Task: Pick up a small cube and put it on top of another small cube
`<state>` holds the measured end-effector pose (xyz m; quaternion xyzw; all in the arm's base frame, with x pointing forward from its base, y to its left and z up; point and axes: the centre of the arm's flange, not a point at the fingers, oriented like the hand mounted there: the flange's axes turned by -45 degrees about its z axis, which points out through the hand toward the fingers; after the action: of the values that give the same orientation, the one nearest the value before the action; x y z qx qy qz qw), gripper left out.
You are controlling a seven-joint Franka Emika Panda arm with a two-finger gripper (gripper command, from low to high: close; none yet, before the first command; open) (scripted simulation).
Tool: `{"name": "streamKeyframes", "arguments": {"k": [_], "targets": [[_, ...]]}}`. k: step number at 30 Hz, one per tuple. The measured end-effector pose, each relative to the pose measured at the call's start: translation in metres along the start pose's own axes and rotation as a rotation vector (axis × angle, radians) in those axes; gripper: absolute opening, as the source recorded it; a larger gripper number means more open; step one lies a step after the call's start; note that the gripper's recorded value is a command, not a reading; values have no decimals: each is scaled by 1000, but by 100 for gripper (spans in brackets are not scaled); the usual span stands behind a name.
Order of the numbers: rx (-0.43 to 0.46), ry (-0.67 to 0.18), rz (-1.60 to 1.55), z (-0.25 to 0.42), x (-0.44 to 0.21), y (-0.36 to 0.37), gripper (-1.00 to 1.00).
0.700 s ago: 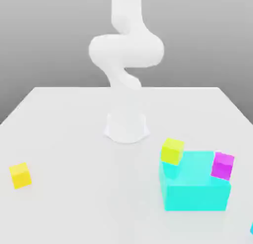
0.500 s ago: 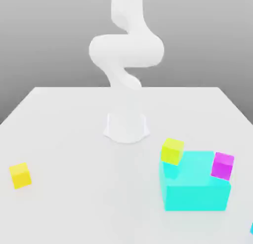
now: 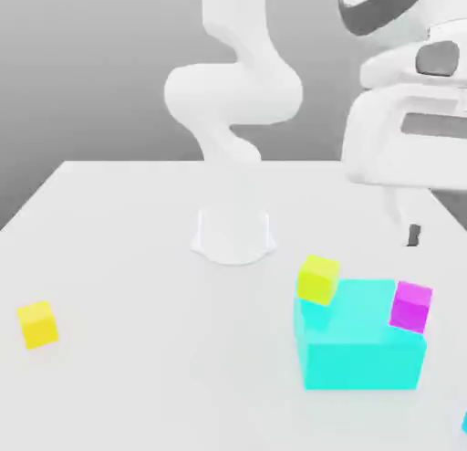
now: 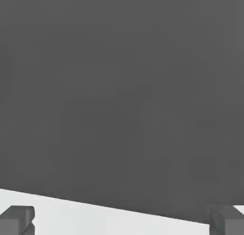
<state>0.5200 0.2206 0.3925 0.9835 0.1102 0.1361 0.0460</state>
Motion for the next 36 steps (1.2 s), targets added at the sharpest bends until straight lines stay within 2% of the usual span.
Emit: {"name": "streamKeyframes", "arguments": {"k": [12, 16, 17, 24, 28, 36], "targets": [[123, -233, -107, 157, -59, -133, 0], [137, -252, -113, 216, -79, -151, 0], [137, -253, -114, 226, -82, -152, -100], [139, -253, -114, 225, -82, -153, -100], [135, -253, -121, 174, -70, -145, -100], [49, -258, -253, 113, -98, -97, -100]]}}
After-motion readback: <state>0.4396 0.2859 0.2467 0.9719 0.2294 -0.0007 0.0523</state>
